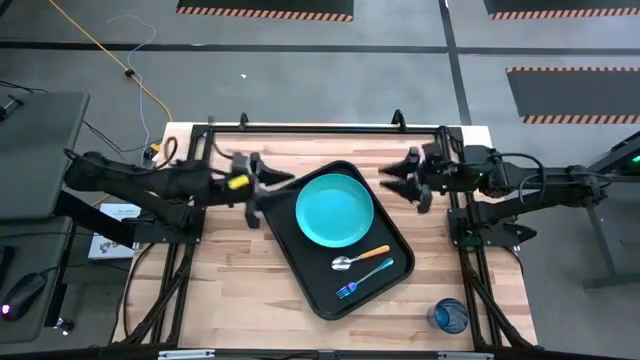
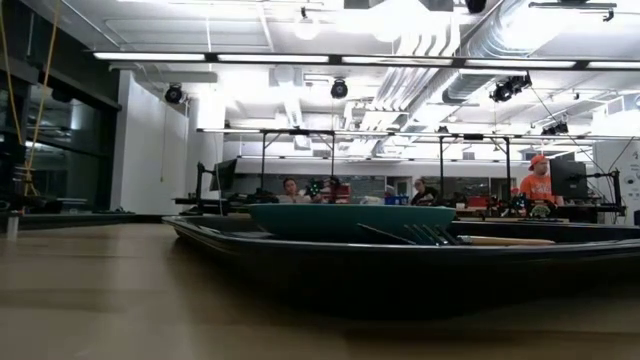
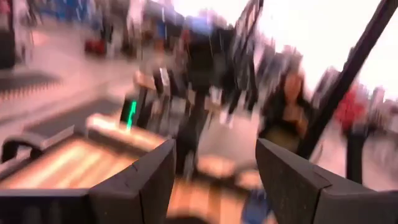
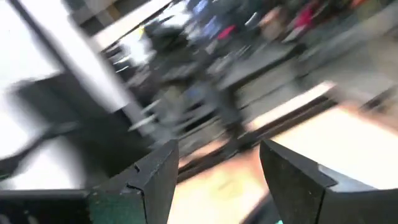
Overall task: Pick and place plate/cup/fork/spoon on tray
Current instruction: Put the blue glass on the black serving tray to the top of the blue fork
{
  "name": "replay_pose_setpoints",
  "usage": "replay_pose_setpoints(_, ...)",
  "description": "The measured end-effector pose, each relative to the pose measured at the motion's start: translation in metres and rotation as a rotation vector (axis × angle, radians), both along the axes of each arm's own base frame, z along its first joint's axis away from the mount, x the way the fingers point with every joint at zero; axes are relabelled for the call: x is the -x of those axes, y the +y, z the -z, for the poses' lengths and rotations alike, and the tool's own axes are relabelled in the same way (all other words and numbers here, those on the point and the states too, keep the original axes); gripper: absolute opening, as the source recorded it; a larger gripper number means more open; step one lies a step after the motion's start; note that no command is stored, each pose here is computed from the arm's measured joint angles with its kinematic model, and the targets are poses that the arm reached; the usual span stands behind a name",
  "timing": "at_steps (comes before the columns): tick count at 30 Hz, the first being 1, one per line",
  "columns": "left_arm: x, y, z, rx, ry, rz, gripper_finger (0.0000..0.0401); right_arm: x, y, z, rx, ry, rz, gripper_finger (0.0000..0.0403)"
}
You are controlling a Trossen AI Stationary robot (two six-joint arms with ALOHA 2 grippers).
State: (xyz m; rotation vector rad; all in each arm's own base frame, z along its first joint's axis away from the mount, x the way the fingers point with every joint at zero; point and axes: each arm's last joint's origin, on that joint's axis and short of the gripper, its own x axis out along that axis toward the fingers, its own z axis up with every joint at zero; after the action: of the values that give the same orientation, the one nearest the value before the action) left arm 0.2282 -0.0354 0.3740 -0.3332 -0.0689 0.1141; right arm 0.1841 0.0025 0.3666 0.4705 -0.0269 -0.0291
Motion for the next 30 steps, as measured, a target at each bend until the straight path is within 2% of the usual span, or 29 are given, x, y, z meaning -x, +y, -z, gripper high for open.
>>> replay_pose_setpoints(4,0.020,0.005,0.010,0.059,-0.127,-0.037,0.0209,0.004,0.017,-0.004,-0.172,0.080,-0.241,0.0218)
replay_pose_setpoints(6,0.026,0.007,0.015,0.072,-0.133,-0.051,0.0209,0.009,0.029,-0.008,-0.246,0.182,-0.306,0.0218)
replay_pose_setpoints(9,0.027,0.008,0.018,0.075,-0.130,-0.068,0.0209,0.019,0.047,-0.010,-0.288,0.403,-0.342,0.0218)
replay_pose_setpoints(14,0.024,0.007,0.021,0.072,-0.115,-0.068,0.0209,0.035,0.076,-0.003,-0.340,0.801,-0.342,0.0218)
replay_pose_setpoints(20,0.019,0.006,0.024,0.067,-0.096,-0.068,0.0209,0.048,0.110,0.028,-0.375,1.197,-0.273,0.0218)
replay_pose_setpoints(23,0.019,0.006,0.024,0.067,-0.098,-0.068,0.0209,0.053,0.128,0.043,-0.378,1.315,-0.265,0.0218)
replay_pose_setpoints(30,0.020,0.006,0.024,0.060,-0.100,-0.069,0.0209,0.061,0.171,0.072,-0.362,1.476,-0.257,0.0218)
